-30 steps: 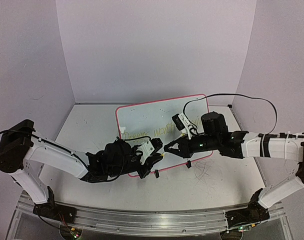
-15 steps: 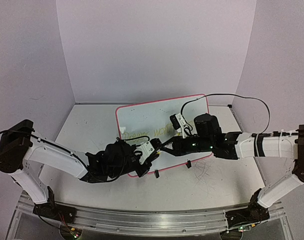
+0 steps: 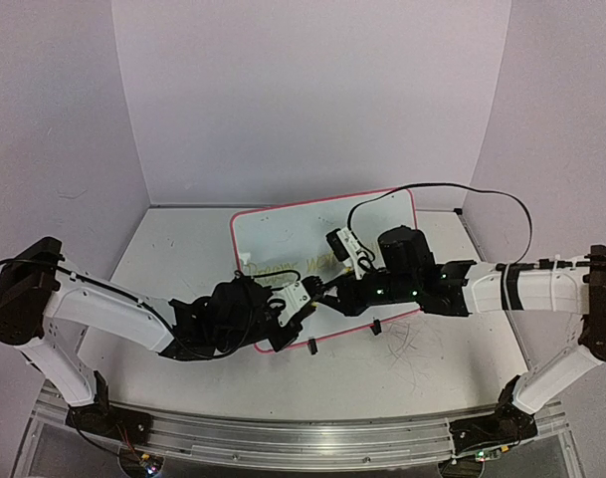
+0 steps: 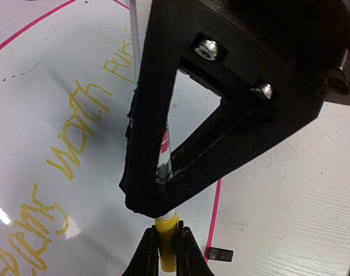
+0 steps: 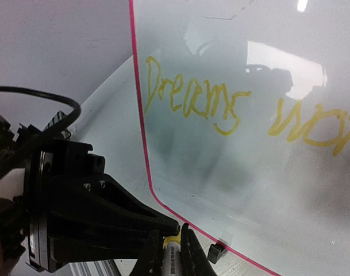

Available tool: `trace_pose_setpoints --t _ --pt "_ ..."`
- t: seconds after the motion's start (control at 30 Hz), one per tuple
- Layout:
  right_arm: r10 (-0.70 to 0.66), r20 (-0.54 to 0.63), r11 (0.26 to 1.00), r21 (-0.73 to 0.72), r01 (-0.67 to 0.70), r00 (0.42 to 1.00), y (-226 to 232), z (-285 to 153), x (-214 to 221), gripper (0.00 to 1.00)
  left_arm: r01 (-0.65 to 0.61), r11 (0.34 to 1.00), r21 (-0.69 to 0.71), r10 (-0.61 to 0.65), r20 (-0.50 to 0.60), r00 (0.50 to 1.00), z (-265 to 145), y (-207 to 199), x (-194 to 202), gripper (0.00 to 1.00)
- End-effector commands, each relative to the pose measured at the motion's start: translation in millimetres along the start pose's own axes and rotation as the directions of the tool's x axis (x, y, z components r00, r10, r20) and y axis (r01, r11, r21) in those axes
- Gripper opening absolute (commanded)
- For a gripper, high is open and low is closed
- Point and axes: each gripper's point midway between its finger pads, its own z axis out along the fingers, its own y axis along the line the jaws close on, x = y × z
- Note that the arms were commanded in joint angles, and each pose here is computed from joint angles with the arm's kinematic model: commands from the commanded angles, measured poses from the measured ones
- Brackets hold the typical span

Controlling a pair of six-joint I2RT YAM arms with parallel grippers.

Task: Write a sentence on the whiteboard
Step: Insert the whiteboard marker without the cap into the pen cap.

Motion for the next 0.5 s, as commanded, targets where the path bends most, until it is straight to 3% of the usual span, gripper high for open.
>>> trace_pose_setpoints --t 0.0,0.1,0.3,0.47 --pt "-0.250 -0.102 0.908 -0.369 0.197 0.963 71.2 1.0 42.1 0.00 0.067 0.995 0.070 -0.087 0.337 0.937 -33.0 8.9 -112.8 0.00" --pt "-0.274 -0.118 0.880 -0.430 0.200 0.954 77.3 0.9 52.6 0.00 0.085 0.993 0.087 -0.110 0.341 0.934 -37.6 8.3 -114.1 0.00" --pt "-0.169 -0.066 0.940 -0.310 0.141 0.983 65.8 0.0 30.7 0.00 0.110 0.994 0.028 -0.113 0.316 0.942 -35.2 17.8 -105.5 0.00" --pt "-0.097 -0.064 0.936 -0.346 0.069 0.993 71.8 -0.6 29.6 0.00 0.126 0.992 0.013 -0.124 0.304 0.945 -35.6 20.5 -99.3 0.00"
